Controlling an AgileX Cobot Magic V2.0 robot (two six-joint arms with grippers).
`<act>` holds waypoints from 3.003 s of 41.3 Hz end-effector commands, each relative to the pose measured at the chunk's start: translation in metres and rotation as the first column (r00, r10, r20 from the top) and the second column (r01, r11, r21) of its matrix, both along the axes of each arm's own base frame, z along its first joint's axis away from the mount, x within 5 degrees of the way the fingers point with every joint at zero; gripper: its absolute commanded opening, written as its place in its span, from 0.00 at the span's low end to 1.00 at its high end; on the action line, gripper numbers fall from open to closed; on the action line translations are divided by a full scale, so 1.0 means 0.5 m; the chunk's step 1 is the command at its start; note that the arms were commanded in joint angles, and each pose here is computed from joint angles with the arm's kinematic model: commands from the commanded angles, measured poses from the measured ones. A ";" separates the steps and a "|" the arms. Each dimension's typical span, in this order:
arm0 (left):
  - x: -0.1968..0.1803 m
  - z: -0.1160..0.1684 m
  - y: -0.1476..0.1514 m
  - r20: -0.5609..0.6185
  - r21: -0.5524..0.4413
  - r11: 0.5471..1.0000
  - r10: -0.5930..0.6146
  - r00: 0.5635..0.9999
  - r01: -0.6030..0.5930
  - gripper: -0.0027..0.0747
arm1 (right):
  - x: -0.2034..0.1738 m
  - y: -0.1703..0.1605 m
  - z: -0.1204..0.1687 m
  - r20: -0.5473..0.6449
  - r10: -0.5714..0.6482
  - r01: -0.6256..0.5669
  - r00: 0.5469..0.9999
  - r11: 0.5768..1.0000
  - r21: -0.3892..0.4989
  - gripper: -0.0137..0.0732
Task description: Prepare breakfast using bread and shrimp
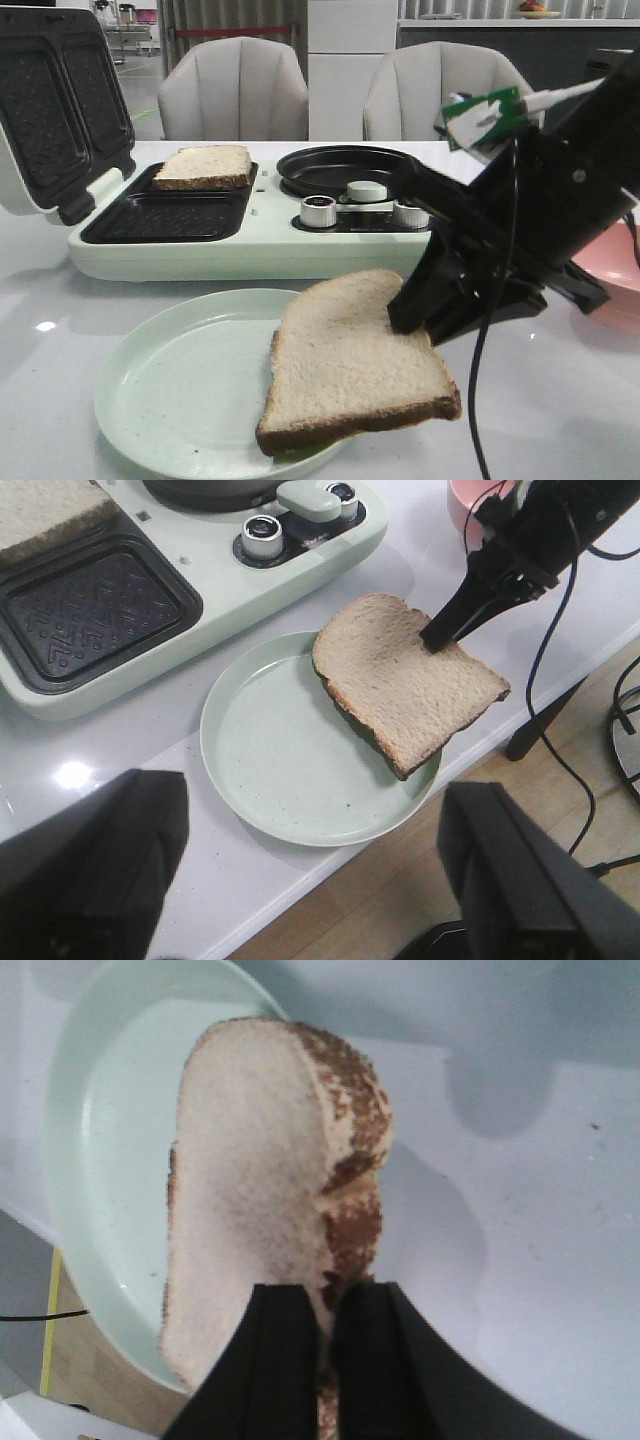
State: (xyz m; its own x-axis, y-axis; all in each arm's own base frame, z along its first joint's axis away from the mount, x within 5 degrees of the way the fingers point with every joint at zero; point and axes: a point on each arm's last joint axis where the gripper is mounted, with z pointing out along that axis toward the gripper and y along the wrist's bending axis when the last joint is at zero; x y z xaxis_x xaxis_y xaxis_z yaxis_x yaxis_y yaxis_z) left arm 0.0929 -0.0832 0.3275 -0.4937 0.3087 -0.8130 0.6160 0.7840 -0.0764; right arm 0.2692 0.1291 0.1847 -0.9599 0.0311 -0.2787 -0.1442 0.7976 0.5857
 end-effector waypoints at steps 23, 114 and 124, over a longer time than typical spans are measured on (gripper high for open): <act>0.004 0.028 -0.008 0.068 -0.068 0.998 -0.007 0.998 0.012 0.77 | 0.039 0.039 0.270 0.365 -0.100 -0.026 0.926 0.945 0.326 0.17; 0.006 0.028 -0.005 0.083 -0.046 0.999 -0.005 0.997 0.009 0.77 | -0.155 0.008 0.343 0.664 0.225 -0.130 0.713 0.973 -0.191 0.80; 0.006 0.028 -0.005 0.085 -0.048 0.999 -0.005 0.996 0.009 0.77 | -0.200 -0.075 0.299 0.513 0.232 0.020 0.827 0.898 -0.439 0.80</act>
State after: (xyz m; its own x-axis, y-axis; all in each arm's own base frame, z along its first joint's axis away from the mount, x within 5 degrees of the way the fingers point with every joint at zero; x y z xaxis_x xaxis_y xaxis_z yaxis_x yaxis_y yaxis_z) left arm 0.0940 -0.0826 0.3273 -0.4853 0.3199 -0.8138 0.6151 0.7863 -0.0577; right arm 0.1720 0.1042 0.3191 -0.6679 -0.3236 -0.6703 -0.4924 0.8674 0.0720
